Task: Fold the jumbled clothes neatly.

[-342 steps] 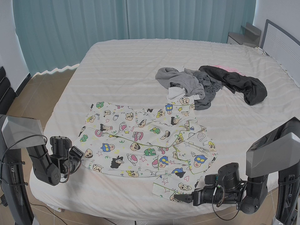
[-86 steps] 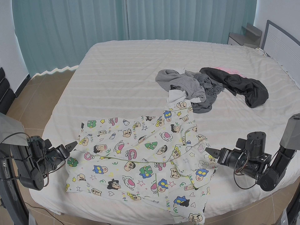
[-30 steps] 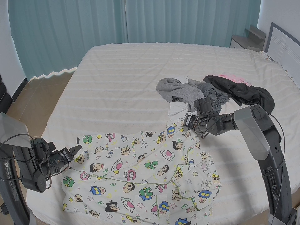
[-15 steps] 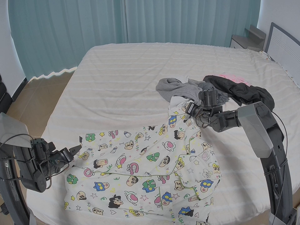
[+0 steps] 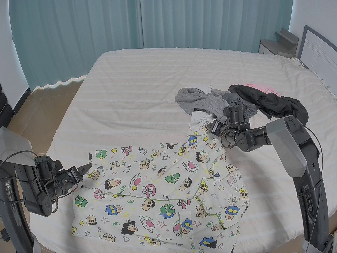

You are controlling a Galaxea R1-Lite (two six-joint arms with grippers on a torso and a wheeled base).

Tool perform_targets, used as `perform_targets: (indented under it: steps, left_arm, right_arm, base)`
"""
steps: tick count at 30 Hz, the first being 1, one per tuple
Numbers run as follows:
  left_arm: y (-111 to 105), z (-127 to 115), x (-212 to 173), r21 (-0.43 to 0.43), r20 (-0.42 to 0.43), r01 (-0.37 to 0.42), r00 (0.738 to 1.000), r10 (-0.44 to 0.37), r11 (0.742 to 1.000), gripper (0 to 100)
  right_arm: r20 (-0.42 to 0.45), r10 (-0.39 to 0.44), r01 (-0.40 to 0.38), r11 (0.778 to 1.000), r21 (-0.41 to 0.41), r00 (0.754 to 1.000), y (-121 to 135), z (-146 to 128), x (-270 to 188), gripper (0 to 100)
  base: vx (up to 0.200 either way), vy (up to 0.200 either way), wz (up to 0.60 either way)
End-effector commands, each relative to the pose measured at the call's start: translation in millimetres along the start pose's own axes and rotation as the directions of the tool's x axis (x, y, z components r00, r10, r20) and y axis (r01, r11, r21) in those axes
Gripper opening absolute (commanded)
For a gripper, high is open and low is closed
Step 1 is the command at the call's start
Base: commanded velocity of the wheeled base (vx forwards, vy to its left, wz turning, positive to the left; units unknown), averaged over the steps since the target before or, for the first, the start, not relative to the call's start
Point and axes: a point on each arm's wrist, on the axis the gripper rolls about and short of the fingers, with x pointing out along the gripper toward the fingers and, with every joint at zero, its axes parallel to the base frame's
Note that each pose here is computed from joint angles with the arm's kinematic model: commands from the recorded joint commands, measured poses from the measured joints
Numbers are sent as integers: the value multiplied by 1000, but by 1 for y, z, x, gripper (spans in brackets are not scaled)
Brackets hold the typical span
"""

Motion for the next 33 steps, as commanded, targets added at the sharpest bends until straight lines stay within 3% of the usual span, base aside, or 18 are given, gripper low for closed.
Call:
perform_targets:
  steps: [1, 10, 14, 22, 33]
  left_arm:
    - [0, -1, 0, -1, -2, 0, 1000, 0, 1000, 100]
    - [-3, -5, -2, 0, -22, 2, 1000, -2, 1000, 100]
    - [-6, -10, -5, 1, -43, 3, 999, -3, 1000, 100]
    - [-21, -13, -29, -104, -65, 14, 998, -21, 994, 100]
    - [-22, -28, -67, -167, -142, -67, 989, 43, 984, 100]
  right_arm:
    - [-42, -22, 21, 1000, -18, 999, -2, -5, -13, 100]
    - [-96, -66, 66, 998, -6, 993, -12, 14, -80, 100]
    - [-118, -66, 66, 998, -8, 991, -17, 10, -113, 100]
    - [-173, 11, -19, 999, -46, 985, -31, -46, -215, 100]
    - [-247, 72, -79, 997, -17, 966, -61, -83, -254, 100]
  base:
    - [0, 0, 0]
    - [0, 0, 0]
    - [0, 0, 0]
    - [-200, 0, 0]
    - [-200, 0, 0]
